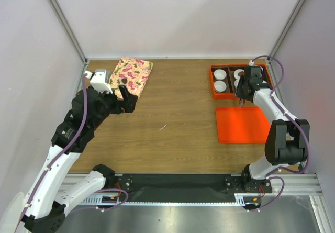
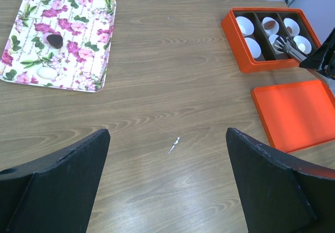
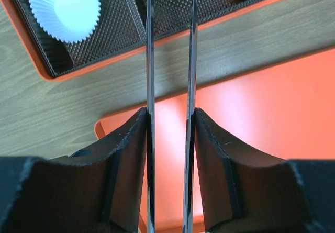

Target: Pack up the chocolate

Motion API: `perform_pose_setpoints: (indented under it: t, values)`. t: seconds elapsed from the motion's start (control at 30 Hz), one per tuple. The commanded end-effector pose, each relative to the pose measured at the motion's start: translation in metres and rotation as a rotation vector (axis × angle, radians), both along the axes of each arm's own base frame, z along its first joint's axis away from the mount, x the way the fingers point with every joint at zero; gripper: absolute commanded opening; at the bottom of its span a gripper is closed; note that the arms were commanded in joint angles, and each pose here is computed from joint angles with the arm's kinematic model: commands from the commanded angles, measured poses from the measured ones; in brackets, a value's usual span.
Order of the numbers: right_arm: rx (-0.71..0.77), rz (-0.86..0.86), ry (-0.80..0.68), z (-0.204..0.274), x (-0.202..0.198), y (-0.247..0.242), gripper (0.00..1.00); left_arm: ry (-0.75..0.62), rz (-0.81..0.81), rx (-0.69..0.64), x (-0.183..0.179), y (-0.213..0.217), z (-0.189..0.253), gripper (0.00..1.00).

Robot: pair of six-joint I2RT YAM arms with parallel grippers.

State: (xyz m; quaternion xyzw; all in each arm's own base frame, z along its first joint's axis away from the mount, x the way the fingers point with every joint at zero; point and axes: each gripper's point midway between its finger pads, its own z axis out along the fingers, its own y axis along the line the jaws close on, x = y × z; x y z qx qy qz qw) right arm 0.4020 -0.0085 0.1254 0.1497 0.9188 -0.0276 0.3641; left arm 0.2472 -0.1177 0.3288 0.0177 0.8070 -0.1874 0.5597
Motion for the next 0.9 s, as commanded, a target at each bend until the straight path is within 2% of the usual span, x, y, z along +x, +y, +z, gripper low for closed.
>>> perform_pose_setpoints:
  t: [0.0, 0.47, 0.63, 0.73, 0.87]
  values:
    - [-0.023, -0.017, -0.094, 0.026, 0.025, -0.007, 0.44, -0.034, 0.002, -0.015, 0.004, 0.000, 0.010, 1.00]
    - [-0.032, -0.021, -0.095, 0.031, 0.032, -0.009, 0.45, -0.038, 0.006, -0.012, 0.002, 0.001, 0.013, 1.00]
    - [-0.024, 0.012, -0.176, 0.080, 0.032, 0.008, 0.45, -0.048, 0.013, -0.008, 0.003, 0.003, 0.018, 1.00]
    - [0.039, 0.088, -0.219, 0.099, 0.031, 0.047, 0.46, -0.053, 0.025, -0.010, 0.005, 0.004, 0.021, 1.00]
    - [0.092, 0.244, -0.271, 0.103, 0.029, 0.134, 0.46, -0.046, 0.077, -0.003, 0.011, 0.011, 0.021, 1.00]
